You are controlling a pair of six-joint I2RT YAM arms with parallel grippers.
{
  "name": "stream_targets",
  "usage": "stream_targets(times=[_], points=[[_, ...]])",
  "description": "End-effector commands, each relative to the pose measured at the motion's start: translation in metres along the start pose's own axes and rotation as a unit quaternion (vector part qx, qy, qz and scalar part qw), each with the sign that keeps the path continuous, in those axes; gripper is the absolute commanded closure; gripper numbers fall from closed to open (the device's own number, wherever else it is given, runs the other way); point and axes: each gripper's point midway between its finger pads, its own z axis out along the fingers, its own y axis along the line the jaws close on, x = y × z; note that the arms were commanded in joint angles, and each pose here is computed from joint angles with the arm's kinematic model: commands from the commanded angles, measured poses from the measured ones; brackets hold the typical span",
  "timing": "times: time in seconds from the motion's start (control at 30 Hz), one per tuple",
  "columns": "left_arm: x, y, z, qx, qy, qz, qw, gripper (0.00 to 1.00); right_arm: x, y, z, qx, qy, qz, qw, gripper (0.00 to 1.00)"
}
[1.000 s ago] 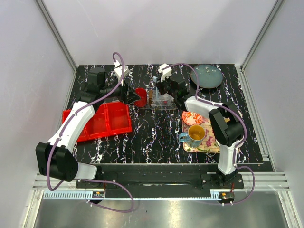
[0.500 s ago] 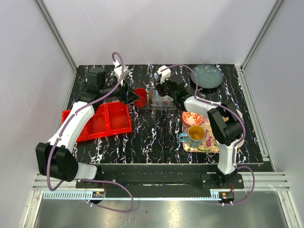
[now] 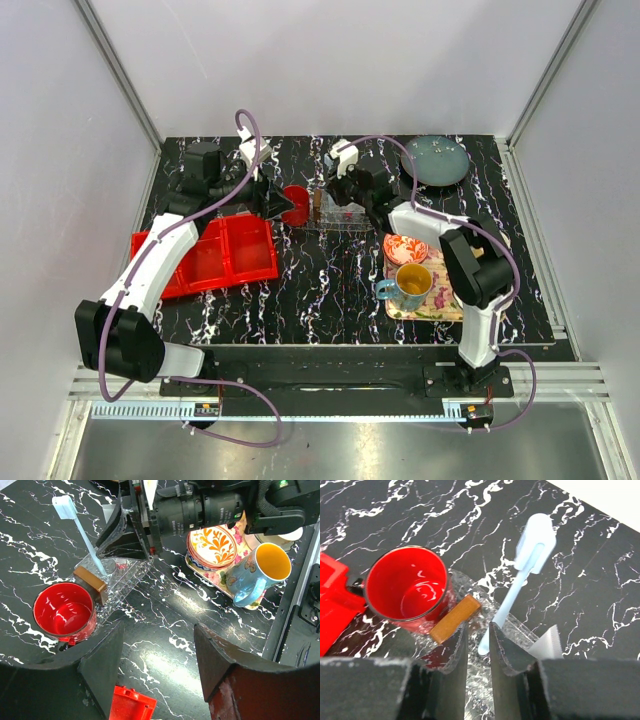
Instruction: Prepare toiletry sets of a toothbrush and toothpaste on the tray
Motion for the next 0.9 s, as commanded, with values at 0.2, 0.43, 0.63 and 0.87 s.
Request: stream_targets(times=[0.2,0.43,0.63,0.87], points=[[-0.024,-0.004,-0.016,-0.009,-0.029,0.028,0.999,0.37,-0.108,0.05,-0.065,-0.107,-0.077,-0.041,0.99,0.65],[-0.034,0.004,-0.029,-0.057,-0.042,0.031,0.997,0.37,-0.153,0.03,-0.106,-0.043,-0.097,-0.063,0.992,0.53],[-0.046,0.022,-0.047,-0.134,-0.067,0.051,0.987,0.32,-0.175,-0.013,-0.138,0.063,-0.11,-0.077,0.989,0.41],[-0.047,0.055,-0.078,-0.227,-0.088,0.02,0.97,0.26,-0.187,-0.073,-0.184,0.139,-0.117,-0.037,0.983,0.36]])
